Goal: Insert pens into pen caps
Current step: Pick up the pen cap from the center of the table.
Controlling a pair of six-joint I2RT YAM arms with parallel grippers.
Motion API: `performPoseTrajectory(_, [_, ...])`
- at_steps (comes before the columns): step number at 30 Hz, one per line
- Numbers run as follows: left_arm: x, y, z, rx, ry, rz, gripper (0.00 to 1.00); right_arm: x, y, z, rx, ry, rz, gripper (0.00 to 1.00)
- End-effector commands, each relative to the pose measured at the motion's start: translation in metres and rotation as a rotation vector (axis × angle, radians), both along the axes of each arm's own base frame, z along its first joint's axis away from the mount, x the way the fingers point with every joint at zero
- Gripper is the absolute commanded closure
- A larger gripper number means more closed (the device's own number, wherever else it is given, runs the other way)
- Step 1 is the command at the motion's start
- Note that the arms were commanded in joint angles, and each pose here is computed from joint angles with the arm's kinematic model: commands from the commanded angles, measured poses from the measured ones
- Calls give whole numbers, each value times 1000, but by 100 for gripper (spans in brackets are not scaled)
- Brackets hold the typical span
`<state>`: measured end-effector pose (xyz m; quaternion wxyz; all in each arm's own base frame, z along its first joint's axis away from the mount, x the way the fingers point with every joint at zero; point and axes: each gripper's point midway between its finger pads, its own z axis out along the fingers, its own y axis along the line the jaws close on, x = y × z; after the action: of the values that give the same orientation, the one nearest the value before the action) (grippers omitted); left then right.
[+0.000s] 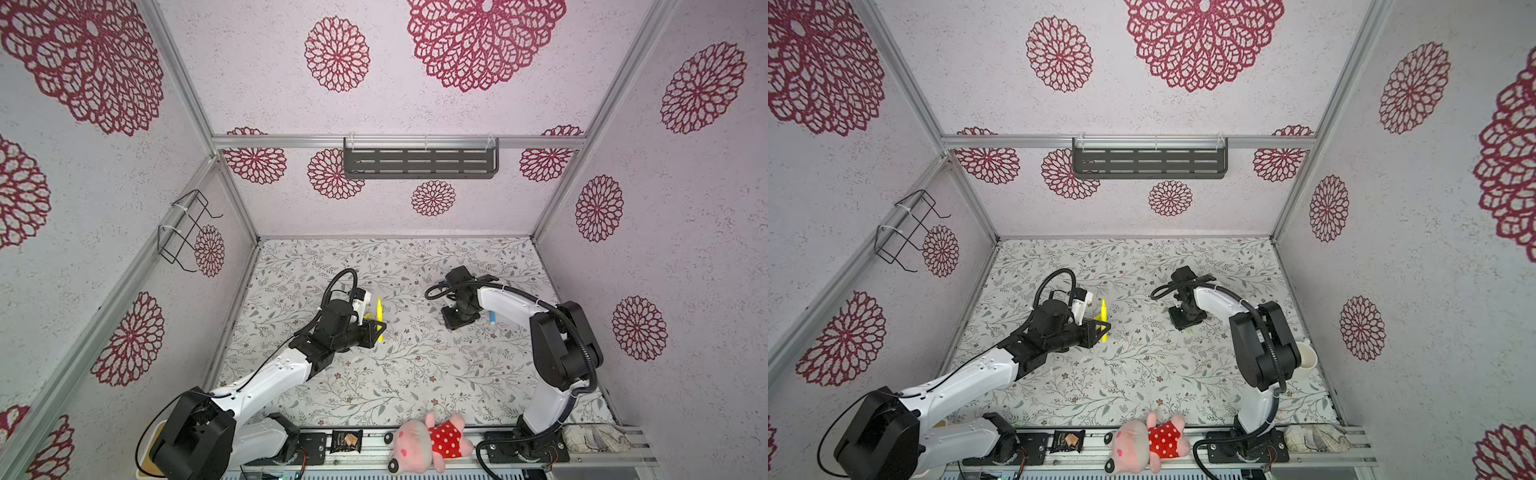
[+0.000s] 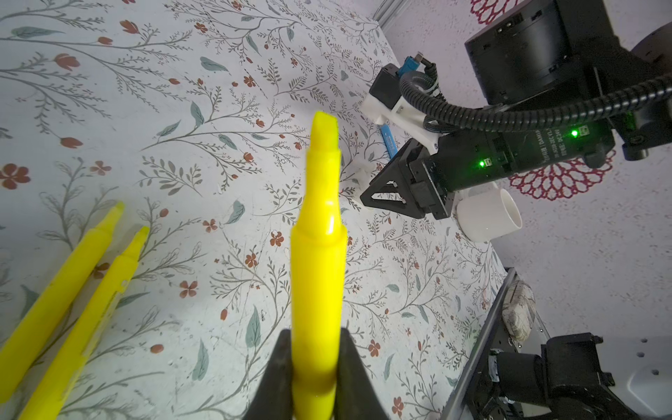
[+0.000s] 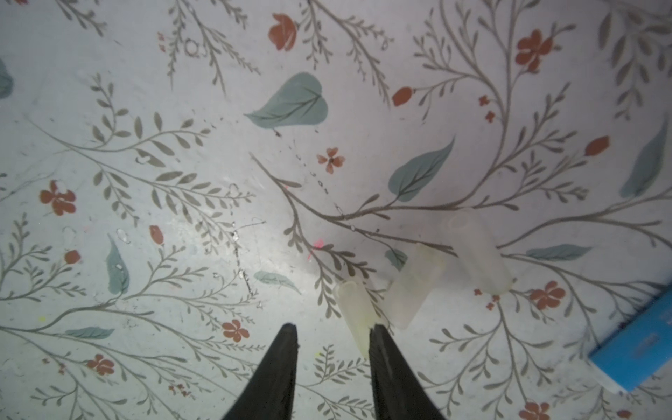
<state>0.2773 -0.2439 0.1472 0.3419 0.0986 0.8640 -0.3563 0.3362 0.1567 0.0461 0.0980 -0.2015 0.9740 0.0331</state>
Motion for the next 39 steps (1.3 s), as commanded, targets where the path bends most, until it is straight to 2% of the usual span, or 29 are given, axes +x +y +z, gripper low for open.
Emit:
performPoseTrajectory(1, [0, 1, 8, -24, -24, 1, 100, 6, -3, 3, -38, -8, 16, 63])
performPoseTrajectory(39, [4, -2, 12, -20, -33, -8, 100, -18, -10, -32, -86, 88, 31, 65])
